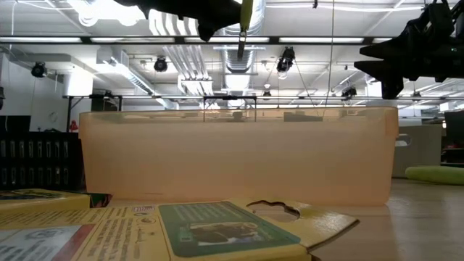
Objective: Pick & Place School Supplies
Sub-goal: Put the top green hole puncher into the gray bin
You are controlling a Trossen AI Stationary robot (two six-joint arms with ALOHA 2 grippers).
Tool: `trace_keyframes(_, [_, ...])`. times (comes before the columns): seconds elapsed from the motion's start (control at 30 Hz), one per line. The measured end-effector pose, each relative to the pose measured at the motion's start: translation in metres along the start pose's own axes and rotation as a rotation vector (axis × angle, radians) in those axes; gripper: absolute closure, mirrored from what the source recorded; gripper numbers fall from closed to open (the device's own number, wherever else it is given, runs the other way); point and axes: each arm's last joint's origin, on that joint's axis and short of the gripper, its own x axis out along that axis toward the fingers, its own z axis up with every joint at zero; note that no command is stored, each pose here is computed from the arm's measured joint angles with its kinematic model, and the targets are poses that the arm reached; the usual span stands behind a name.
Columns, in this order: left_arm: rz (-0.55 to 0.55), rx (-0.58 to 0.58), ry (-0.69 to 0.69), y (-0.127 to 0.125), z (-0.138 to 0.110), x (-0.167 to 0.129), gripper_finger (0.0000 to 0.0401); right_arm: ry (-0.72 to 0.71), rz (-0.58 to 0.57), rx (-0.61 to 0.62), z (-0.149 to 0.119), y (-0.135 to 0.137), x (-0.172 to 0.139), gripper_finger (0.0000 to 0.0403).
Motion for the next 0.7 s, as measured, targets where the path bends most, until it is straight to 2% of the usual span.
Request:
trace_keyframes(0.1, [0.0,-0.004,0.021,0.0,-0.002,0.0,0.034,-0.061,-0.018,0.045,0.005,0.001,0.0,0.0234])
trace_keyframes(0.2, [-0.001,-0.012,0.056,0.0,-0.005,0.0,0.034,-0.198,-0.079,0.059,0.015,0.001,-0.001,0.0234])
trace_keyframes(0.33, [-0.001,-0.016,0.08,0.0,-0.008,0.0,0.034,-0.353,-0.067,0.142,0.028,0.005,-0.004,0.0234])
trace_keyframes(0.6, [0.003,0.01,0.079,0.001,-0.008,0.0,0.034,-0.32,-0.006,0.148,0.027,0.008,0.005,0.0234])
trace_keyframes(0.7, [0.018,0.01,0.079,0.003,-0.008,-0.001,0.034,-0.31,0.009,0.114,0.026,0.01,0.013,0.0234])
